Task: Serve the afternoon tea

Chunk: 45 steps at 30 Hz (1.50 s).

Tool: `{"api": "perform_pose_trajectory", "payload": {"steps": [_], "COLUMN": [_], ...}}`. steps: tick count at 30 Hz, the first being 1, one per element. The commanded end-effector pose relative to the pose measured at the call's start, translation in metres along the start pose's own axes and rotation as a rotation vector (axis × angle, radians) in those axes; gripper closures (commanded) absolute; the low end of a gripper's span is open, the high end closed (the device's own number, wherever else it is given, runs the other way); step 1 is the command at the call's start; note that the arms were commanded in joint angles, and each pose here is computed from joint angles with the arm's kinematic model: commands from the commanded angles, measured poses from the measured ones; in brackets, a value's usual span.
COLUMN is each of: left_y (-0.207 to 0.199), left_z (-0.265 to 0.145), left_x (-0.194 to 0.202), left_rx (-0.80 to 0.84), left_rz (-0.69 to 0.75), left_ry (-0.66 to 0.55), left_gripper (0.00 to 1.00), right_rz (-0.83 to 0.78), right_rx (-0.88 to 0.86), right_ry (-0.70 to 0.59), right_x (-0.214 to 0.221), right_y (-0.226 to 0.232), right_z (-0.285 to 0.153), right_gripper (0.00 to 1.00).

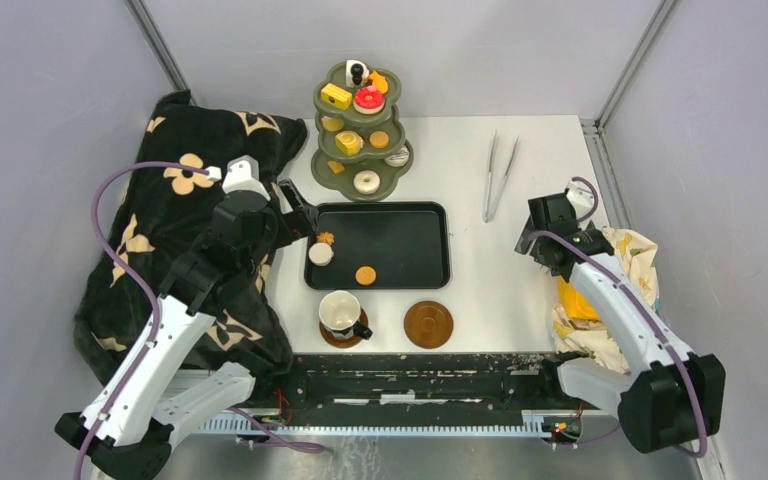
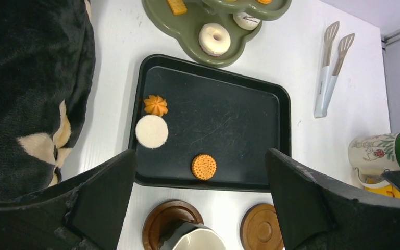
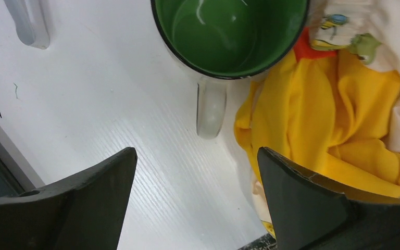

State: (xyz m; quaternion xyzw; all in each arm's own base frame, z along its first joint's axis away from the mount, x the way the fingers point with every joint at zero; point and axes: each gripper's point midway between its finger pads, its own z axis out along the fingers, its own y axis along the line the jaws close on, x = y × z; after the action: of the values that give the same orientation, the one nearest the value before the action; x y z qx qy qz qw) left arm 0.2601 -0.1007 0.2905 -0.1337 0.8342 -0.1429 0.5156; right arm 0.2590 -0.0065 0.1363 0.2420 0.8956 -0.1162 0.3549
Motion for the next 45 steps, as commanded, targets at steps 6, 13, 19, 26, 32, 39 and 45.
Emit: {"api": "perform_pose_trajectory", "payload": {"steps": [6, 13, 19, 26, 32, 39, 45], "left_y": [-0.008, -0.006, -0.008, -0.007, -0.003, -0.004, -0.006], "left_z": [0.003, 0.006, 0.008, 0.009, 0.015, 0.025, 0.031], "left_x": [-0.004, 0.003, 0.009, 0.009, 0.017, 0.031, 0.035], "left_rx": [0.047, 0.048, 0.06, 0.058, 0.042, 0.045, 0.048], "left_rz": [0.023, 0.021, 0.019, 0.029, 0.031, 0.032, 0.027], "left_ry": [-0.024, -0.009, 0.005, 0.007, 0.016, 0.055, 0.067], "left_gripper": [0.01, 0.01, 0.01, 0.01, 0.01, 0.01, 0.01], "right_rz": [0.089, 0.097, 0.126, 0.126, 0.067, -0.115, -0.282], "right_rx": [-0.062, 0.008, 0.067, -0.029, -0.233, -0.503, -0.761], "right_ry": [0.001, 0.0, 0.019, 0.043, 0.058, -0.087, -0.089], "right_x": [0.0, 0.003, 0.004, 0.005, 0.001, 0.003, 0.034], "right_y": [0.029, 0.018, 0.0, 0.015, 0.046, 0.089, 0.115], "right_z": [0.044, 0.062, 0.08, 0.08, 0.048, -0.035, -0.096], "right_gripper": [0.17, 0.17, 0.32, 0.74, 0.99, 0.99, 0.99]}}
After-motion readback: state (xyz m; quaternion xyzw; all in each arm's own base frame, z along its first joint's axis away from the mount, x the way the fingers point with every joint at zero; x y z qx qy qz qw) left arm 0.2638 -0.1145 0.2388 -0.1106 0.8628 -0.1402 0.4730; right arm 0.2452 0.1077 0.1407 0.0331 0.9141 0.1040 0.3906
